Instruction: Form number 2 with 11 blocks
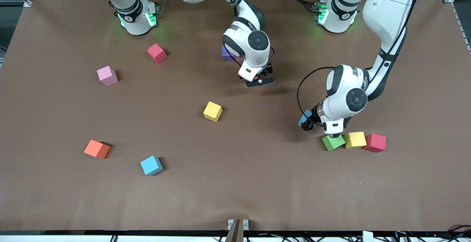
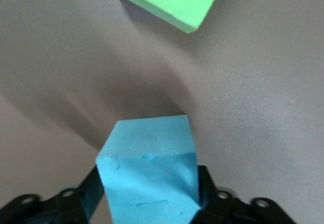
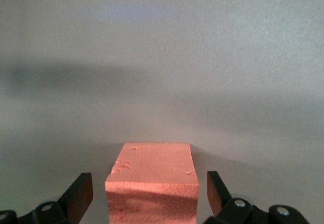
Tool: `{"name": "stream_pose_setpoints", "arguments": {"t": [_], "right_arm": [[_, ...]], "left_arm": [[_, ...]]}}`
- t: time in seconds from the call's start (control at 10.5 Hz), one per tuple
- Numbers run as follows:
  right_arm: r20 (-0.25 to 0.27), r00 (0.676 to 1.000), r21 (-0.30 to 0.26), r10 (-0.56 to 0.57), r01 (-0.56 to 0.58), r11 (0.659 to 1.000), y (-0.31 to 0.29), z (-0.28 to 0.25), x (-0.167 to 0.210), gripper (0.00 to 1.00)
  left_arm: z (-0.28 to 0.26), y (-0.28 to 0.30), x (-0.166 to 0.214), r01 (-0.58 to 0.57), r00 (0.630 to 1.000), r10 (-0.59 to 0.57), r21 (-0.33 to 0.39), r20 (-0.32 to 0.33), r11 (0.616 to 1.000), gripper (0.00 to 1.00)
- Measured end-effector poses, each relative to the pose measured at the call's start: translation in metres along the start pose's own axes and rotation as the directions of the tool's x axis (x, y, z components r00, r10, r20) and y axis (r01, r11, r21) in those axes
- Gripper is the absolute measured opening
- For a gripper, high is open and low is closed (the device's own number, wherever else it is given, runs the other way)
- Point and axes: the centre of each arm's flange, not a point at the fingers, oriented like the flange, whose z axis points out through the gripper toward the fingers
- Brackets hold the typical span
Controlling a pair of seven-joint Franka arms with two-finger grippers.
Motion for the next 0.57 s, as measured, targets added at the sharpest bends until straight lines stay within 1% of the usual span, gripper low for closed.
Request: {"name": "stream_pose_setpoints", "arguments": {"t": [0.1, 0.29, 0.38, 0.48, 0.57], "right_arm": [[-0.015, 1.0, 0.01, 0.005, -0.005, 1.0, 0.001, -0.011, 0.005, 1.0], [-0.054, 0.998, 0.041, 0.04, -0.038, 0.998, 0.014, -0.044, 0.027, 1.0], [-0.064, 0.995, 0.052, 0.074, -0.071, 0.996, 0.027, -0.059, 0.04, 1.0], [-0.06, 0.99, 0.05, 0.127, -0.124, 0.991, 0.045, -0.068, 0.055, 1.0], [-0.048, 0.977, 0.031, 0.207, -0.206, 0.978, 0.07, -0.072, 0.072, 1.0]], "left_arm": [[-0.002, 0.003, -0.002, -0.005, 1.0, 0.005, -0.006, -0.001, 1.0, 0.62], [-0.009, 0.01, -0.004, -0.013, 1.0, 0.013, -0.022, -0.005, 1.0, 0.6], [-0.015, 0.015, -0.005, -0.015, 1.0, 0.015, -0.036, -0.009, 0.999, 0.57], [-0.022, 0.021, -0.006, -0.019, 1.0, 0.018, -0.052, -0.014, 0.998, 0.56], [-0.03, 0.026, -0.011, -0.012, 1.0, 0.011, -0.067, -0.015, 0.998, 0.56]]}}
